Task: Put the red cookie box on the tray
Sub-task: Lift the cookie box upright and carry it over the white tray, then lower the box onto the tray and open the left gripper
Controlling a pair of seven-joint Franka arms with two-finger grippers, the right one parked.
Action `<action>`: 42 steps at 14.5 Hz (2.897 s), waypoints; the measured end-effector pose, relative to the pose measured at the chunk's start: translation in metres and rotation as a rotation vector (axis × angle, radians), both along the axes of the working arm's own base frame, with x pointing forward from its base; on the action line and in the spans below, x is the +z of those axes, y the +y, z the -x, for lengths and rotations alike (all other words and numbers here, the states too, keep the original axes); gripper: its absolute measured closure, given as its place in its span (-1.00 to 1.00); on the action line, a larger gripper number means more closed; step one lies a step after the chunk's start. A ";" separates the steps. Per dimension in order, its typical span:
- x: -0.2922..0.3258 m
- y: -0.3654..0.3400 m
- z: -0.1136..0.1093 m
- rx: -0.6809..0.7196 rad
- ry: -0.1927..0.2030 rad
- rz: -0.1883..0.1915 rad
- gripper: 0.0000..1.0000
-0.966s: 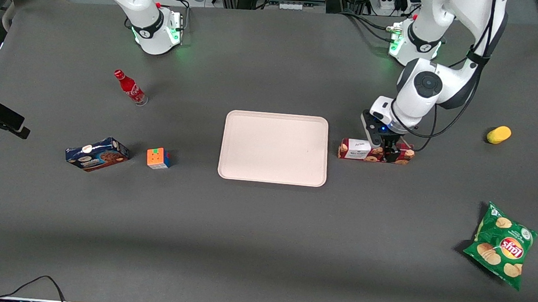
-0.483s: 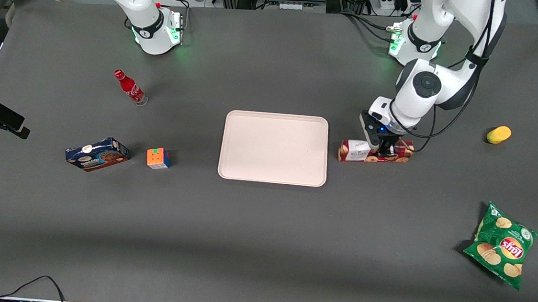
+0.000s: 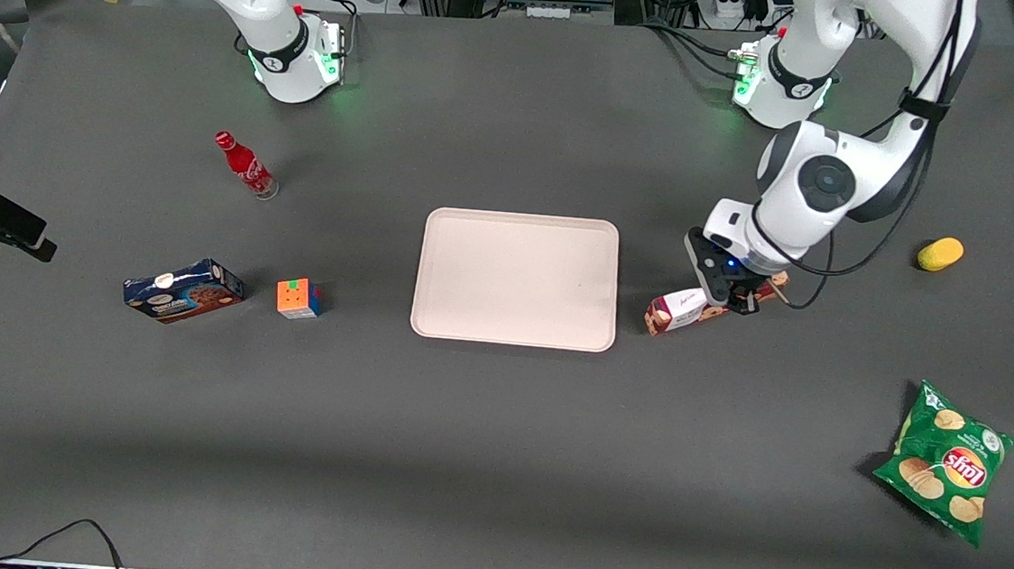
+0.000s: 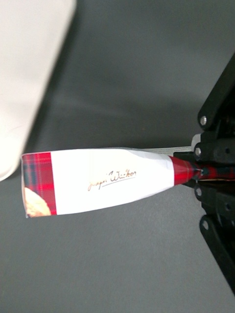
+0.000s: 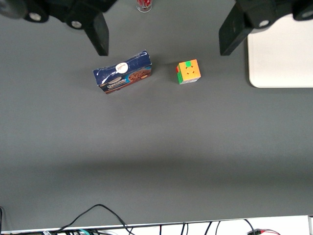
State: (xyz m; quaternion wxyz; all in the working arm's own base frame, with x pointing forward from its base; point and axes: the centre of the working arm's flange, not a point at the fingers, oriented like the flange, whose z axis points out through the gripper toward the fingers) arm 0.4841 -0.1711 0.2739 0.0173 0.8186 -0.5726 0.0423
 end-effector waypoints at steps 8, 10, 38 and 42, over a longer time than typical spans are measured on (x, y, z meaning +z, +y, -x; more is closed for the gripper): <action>0.144 -0.075 -0.037 0.332 0.098 0.084 0.74; 0.171 -0.103 -0.033 0.457 0.106 0.104 0.74; -0.034 -0.216 0.042 1.105 0.060 0.060 0.18; -0.005 -0.213 0.017 1.131 0.021 0.115 -0.65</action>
